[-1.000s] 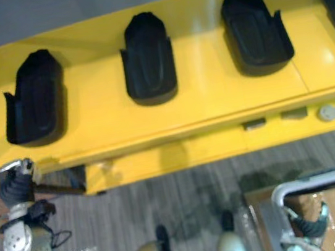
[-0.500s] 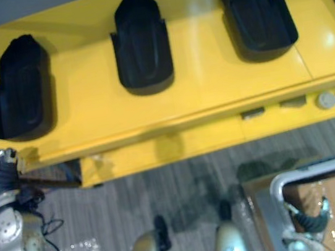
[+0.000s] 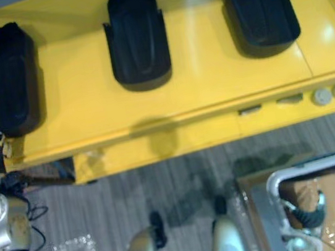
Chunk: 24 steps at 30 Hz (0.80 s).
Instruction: Walk over and take plastic housings, then place them on the shelf
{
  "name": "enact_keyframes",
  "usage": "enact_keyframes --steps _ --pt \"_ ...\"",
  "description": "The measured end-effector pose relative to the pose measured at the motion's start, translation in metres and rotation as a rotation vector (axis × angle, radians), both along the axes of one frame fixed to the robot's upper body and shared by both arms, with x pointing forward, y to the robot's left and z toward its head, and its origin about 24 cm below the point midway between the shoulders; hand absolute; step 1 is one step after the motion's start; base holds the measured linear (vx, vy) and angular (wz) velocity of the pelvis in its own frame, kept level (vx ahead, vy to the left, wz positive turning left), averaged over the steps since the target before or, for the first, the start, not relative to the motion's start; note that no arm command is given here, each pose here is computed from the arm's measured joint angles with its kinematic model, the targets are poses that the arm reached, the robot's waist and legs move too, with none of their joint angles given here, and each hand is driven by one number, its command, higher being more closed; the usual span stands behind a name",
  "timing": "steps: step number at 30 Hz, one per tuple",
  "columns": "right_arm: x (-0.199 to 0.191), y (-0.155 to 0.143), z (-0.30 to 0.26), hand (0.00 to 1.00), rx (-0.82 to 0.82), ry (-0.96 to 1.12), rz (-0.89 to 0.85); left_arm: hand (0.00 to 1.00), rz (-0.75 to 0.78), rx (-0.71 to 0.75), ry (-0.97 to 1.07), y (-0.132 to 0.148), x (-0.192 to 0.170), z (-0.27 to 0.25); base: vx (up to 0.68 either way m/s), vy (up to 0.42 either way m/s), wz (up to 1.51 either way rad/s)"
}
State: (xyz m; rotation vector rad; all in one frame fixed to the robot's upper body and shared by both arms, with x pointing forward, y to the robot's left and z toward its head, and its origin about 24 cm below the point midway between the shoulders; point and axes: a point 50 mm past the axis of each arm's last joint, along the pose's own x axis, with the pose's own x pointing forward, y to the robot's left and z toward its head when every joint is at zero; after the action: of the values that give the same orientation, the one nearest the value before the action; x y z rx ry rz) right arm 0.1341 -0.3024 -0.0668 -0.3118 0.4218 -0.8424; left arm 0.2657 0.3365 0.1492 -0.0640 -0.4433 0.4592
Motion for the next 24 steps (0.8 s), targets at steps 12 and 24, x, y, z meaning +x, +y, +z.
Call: enact_keyframes --steps 12,24 --pt "0.001 0.006 -0.006 0.00 0.015 0.028 0.029 1.00 0.033 0.016 -0.061 0.011 0.016 0.028 -0.03 -0.014 -0.03" --pt "0.000 0.010 -0.009 0.00 0.030 0.038 0.032 0.00 0.045 -0.020 -0.068 0.016 0.019 0.029 -0.01 0.000 -0.02"
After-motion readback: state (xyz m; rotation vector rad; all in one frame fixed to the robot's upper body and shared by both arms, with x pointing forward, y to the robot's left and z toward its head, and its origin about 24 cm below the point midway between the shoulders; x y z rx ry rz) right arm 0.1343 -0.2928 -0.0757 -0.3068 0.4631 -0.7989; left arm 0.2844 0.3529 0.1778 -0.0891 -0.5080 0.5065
